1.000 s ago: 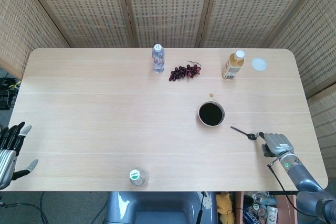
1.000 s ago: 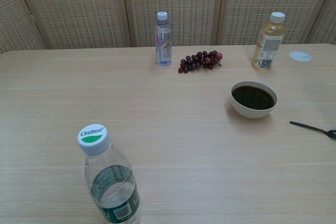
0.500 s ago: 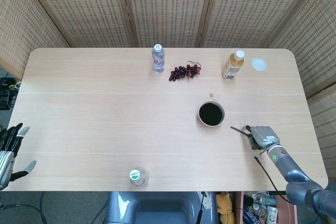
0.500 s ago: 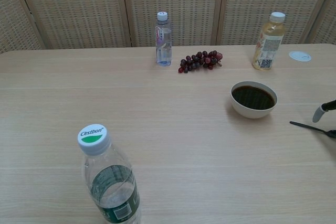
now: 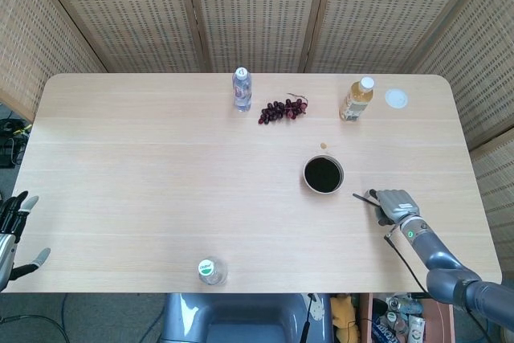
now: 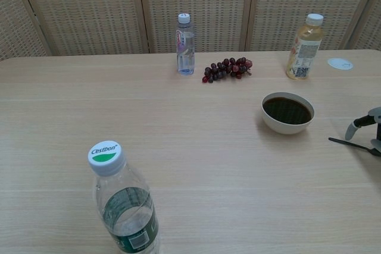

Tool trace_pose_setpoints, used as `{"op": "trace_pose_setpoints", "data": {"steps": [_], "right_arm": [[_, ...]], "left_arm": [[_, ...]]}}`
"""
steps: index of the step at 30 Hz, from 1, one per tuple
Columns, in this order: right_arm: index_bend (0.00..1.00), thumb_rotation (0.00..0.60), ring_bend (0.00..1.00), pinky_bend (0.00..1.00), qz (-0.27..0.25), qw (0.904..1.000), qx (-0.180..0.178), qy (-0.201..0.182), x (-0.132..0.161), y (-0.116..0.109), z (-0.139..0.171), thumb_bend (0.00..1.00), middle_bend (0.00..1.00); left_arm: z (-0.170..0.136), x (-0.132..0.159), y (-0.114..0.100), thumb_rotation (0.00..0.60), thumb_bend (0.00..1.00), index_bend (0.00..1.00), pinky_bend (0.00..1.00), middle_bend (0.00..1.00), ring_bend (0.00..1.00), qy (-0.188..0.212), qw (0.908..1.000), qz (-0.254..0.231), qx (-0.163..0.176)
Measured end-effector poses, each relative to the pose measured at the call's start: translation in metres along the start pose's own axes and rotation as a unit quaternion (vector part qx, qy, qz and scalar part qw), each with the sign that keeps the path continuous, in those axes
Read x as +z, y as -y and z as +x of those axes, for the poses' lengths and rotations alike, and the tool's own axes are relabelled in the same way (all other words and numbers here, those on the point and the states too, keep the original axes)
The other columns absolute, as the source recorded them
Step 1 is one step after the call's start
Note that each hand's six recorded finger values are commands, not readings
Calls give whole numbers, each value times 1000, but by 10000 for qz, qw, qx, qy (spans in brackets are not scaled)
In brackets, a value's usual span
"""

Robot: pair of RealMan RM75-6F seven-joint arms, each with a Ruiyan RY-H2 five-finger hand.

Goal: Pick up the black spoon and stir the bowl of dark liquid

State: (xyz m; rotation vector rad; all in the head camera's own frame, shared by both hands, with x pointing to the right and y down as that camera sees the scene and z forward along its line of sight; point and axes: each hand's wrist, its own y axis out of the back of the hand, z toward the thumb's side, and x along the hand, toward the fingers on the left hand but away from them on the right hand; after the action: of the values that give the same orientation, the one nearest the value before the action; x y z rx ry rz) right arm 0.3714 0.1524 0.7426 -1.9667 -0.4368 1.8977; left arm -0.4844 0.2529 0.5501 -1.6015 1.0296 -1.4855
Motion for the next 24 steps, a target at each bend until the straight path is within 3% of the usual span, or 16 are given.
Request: {"op": "trace_pose_setpoints", "data": {"steps": [24], "right_arm": [[259, 600, 999, 1000, 237, 9989, 287, -281, 18, 19, 21, 847, 948]], "left_arm": [[0, -1, 1, 600, 255, 0, 0, 0, 0, -7, 10000, -12, 1]]}}
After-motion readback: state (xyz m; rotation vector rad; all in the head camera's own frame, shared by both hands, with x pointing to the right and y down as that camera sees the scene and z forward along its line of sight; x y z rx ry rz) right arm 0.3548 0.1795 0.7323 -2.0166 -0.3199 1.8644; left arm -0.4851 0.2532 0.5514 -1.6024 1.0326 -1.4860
